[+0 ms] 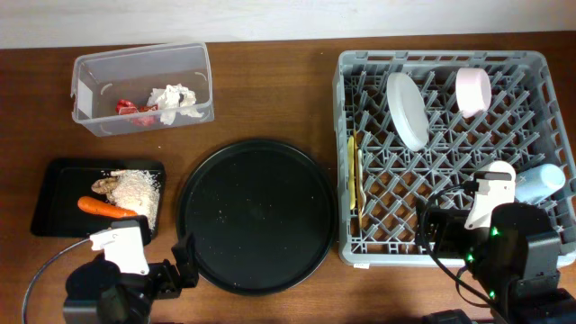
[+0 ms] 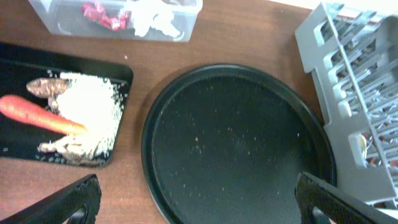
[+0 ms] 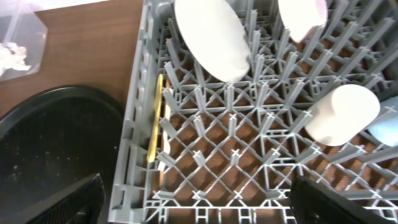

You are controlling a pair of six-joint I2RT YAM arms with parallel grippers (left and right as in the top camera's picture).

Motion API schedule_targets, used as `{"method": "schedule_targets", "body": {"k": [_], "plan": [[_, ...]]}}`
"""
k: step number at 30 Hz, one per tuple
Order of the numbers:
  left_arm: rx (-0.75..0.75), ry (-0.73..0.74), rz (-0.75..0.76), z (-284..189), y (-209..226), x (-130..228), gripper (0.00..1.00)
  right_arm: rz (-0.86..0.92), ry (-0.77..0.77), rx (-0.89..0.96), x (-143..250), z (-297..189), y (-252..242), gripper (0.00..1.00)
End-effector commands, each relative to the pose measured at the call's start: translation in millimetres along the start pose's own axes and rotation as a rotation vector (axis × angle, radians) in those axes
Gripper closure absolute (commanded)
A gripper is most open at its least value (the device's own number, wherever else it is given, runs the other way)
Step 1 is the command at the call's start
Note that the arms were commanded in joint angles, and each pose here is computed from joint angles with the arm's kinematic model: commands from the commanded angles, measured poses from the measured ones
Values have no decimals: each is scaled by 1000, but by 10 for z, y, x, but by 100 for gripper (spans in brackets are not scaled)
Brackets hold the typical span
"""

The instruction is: Sort waste into correct bins and load items into the dishwasher rack

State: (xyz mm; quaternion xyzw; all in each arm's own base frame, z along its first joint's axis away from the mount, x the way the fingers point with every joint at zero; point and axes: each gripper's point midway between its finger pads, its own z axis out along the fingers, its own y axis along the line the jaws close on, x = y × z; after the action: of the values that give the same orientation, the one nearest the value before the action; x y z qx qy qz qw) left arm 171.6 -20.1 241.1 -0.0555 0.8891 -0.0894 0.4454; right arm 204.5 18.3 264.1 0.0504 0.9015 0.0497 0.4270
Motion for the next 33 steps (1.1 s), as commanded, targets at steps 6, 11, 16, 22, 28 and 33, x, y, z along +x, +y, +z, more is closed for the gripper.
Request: {"method": "schedule_targets", "body": {"k": [6, 11, 16, 22, 28, 33], "plan": [[8, 16, -10, 7, -8, 50, 1, -19, -603, -23, 173, 203, -193, 2], [8, 16, -10, 7, -8, 50, 1, -129, -713, 28, 340, 835, -294, 2], [8, 16, -10, 7, -8, 50, 1, -135, -608, 11, 542, 996, -307, 2], [8, 16, -10, 7, -8, 50, 1, -135, -605, 11, 546, 1000, -308, 2], [-30, 24, 14, 6, 61, 77, 1, -135, -605, 11, 546, 1000, -308, 2], [-128, -96, 17, 372, 351, 324, 1, -135, -605, 11, 546, 1000, -308, 2]]}}
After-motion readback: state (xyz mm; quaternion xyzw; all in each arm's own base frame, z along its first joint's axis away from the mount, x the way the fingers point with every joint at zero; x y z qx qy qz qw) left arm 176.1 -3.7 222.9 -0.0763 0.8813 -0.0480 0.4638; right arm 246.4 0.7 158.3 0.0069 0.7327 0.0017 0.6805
